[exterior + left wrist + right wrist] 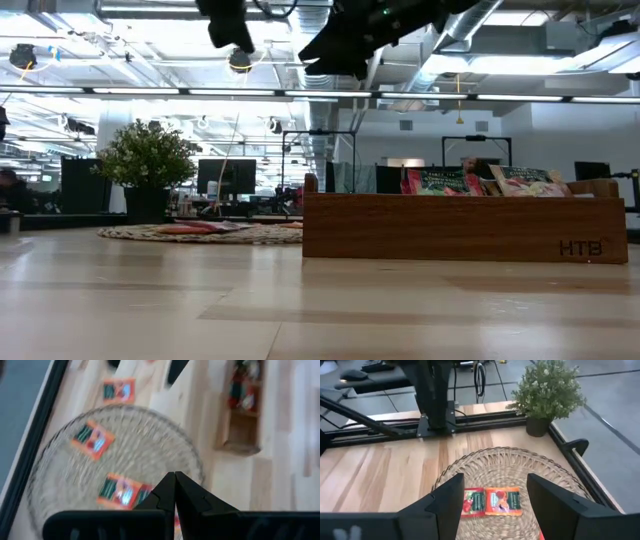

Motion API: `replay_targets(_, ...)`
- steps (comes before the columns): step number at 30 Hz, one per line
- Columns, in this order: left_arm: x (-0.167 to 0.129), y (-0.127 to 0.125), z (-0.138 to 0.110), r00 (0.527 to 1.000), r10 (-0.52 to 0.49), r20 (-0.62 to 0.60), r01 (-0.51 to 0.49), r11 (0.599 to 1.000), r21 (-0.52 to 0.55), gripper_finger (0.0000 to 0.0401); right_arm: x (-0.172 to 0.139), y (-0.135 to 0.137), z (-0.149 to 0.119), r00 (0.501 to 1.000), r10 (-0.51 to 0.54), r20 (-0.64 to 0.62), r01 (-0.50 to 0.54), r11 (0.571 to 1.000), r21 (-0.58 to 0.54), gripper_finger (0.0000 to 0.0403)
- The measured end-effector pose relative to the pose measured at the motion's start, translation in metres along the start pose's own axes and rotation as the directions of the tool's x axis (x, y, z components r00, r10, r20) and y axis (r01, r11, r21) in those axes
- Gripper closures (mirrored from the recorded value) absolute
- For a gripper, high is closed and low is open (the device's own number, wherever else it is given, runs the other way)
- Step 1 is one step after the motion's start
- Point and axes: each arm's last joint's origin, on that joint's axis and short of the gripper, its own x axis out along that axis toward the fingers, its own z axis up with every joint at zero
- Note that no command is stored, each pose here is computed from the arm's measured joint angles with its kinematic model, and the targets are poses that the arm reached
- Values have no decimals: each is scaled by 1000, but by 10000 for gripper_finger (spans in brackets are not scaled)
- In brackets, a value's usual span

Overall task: Pick & Place Tea
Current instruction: Put the red tea bag into the middle slot of the wooden organizer

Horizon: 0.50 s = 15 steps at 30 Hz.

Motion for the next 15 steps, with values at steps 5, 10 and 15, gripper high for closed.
replay_targets(5, -6, 5, -14, 992, 36, -117, -39, 999, -25, 401, 14, 7, -11, 996, 71, -47, -71, 997, 3, 195)
replay_targets(10, -11, 20, -42, 981, 117, -156, -142, 977, -156, 401, 39, 7, -23, 990, 80, -112, -78, 997, 19, 194)
replay_targets(15, -9, 35, -76, 980, 154, -128, -185, 941, -284, 401, 70, 1, -18, 971, 84, -223, -88, 996, -9, 193)
